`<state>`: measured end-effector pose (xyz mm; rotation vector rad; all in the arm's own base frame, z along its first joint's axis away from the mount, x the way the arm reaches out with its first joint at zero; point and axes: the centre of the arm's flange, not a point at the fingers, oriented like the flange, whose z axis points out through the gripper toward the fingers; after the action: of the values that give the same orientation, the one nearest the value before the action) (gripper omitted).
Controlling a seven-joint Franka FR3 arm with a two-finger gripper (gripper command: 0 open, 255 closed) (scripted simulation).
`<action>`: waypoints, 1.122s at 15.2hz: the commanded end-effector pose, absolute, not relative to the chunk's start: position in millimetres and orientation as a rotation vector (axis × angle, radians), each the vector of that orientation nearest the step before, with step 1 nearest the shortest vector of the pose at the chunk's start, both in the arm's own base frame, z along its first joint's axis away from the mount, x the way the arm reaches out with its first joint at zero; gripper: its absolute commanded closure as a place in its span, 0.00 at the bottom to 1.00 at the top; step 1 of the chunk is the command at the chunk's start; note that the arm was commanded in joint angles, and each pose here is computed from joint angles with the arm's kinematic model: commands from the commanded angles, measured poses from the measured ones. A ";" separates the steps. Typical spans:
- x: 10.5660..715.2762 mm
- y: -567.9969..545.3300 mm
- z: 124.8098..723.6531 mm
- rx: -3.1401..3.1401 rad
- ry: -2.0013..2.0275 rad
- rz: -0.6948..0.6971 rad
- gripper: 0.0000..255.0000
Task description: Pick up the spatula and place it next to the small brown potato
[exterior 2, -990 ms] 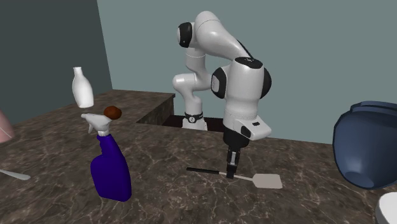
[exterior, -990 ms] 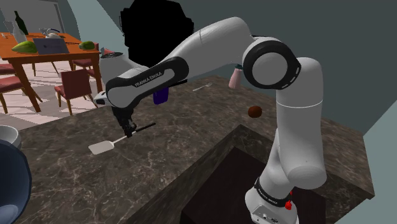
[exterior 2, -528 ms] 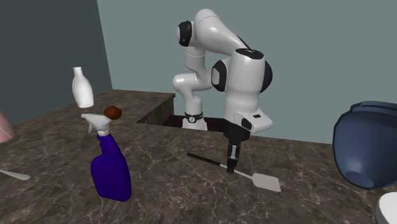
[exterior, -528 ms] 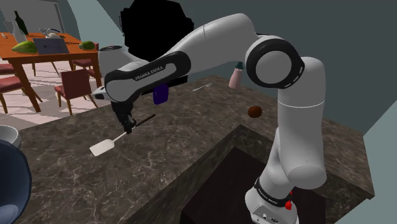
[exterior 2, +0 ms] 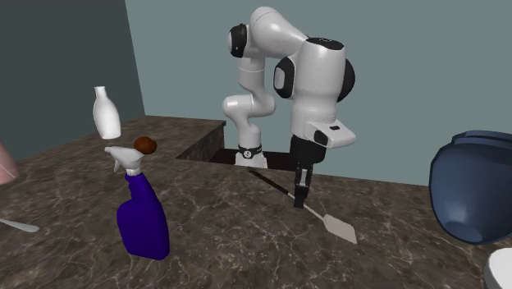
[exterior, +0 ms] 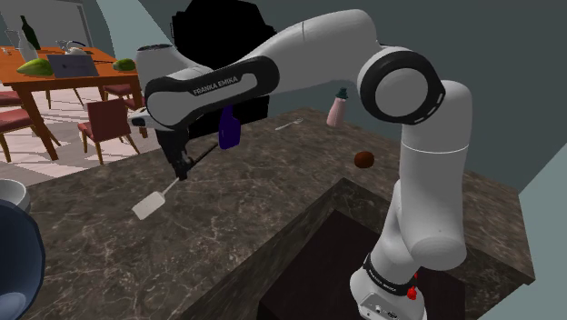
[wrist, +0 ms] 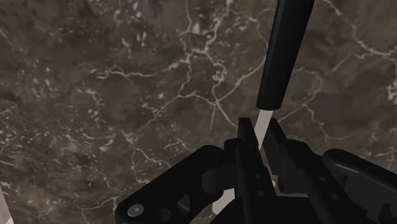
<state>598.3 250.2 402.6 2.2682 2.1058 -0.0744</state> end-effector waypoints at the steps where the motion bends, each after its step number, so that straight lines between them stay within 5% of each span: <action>1: 599.9 249.3 412.4 2.268 2.106 -0.075 1.00; 17: 591.4 224.3 482.0 2.268 2.106 -0.075 1.00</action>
<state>594.7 234.8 482.2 2.2683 2.1058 -0.0745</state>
